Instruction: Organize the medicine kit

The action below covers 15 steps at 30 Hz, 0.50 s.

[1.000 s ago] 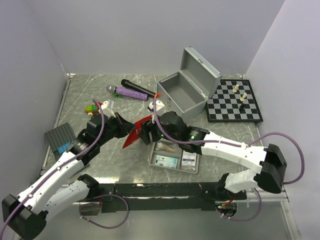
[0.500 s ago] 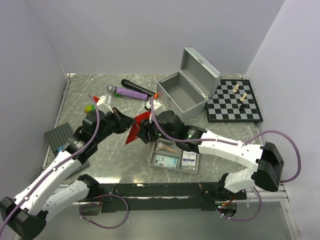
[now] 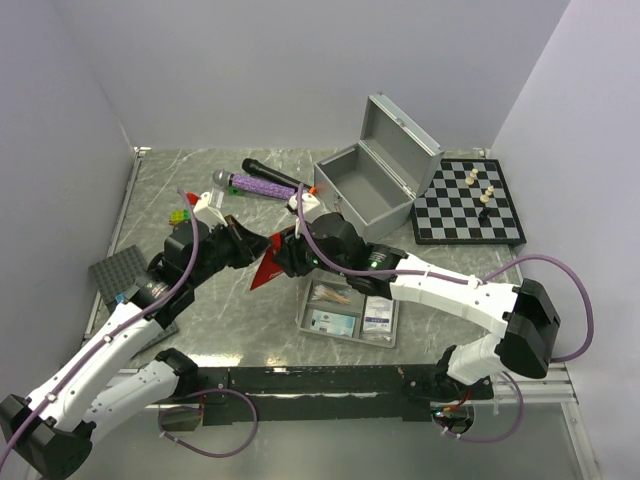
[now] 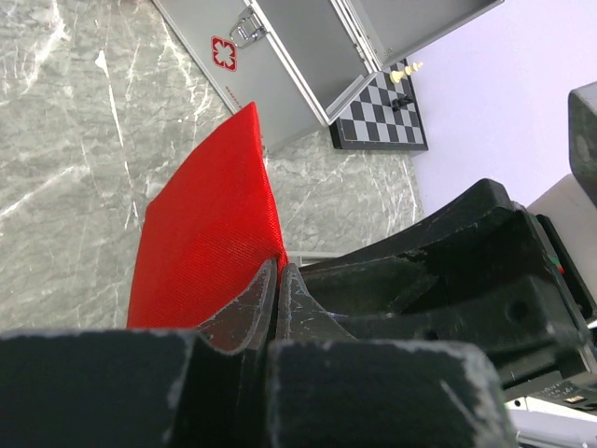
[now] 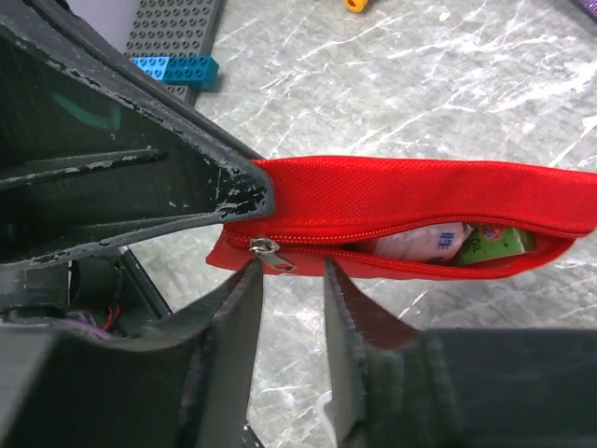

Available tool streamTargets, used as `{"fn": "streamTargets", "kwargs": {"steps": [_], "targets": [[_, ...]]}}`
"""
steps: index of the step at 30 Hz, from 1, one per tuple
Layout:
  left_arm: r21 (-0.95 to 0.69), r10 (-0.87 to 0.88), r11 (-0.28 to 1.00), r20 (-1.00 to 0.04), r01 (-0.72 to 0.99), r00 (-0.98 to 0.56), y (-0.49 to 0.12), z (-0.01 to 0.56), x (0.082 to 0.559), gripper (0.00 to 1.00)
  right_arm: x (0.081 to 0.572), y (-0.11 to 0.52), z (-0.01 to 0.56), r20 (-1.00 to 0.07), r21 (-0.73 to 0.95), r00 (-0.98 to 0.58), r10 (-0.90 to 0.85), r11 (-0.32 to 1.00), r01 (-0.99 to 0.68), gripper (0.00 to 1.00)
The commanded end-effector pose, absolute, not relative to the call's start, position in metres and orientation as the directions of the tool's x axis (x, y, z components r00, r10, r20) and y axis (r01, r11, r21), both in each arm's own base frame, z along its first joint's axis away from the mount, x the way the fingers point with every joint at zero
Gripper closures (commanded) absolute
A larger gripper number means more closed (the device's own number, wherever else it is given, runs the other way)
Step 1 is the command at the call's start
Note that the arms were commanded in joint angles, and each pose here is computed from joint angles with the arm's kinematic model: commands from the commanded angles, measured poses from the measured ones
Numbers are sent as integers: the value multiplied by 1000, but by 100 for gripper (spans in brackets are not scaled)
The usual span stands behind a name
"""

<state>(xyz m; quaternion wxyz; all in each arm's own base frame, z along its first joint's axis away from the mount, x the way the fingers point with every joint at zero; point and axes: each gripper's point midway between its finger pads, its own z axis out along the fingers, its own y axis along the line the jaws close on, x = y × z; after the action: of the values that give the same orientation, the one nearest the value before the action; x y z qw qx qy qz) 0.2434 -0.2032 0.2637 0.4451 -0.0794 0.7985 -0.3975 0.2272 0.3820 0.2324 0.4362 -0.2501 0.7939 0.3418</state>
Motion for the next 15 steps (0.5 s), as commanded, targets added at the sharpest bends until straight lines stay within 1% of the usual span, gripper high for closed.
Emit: {"fn": "streamTargets", "kwargs": {"steps": [1,11,15], "targets": [[-730,-514,616,-657,295,-552,-207,300,239,99,236,391,262,-886,344,-462,-36,618,-707,64],[-729,-509,615,-658,300,-554,-207,299,237,99,237,389,260,-886,342,-463,-36,623,-703,85],[-727,-503,617,-659,302,-559,-207,297,235,99,236,387,259,-884,343,-466,-38,623,-703,97]]}}
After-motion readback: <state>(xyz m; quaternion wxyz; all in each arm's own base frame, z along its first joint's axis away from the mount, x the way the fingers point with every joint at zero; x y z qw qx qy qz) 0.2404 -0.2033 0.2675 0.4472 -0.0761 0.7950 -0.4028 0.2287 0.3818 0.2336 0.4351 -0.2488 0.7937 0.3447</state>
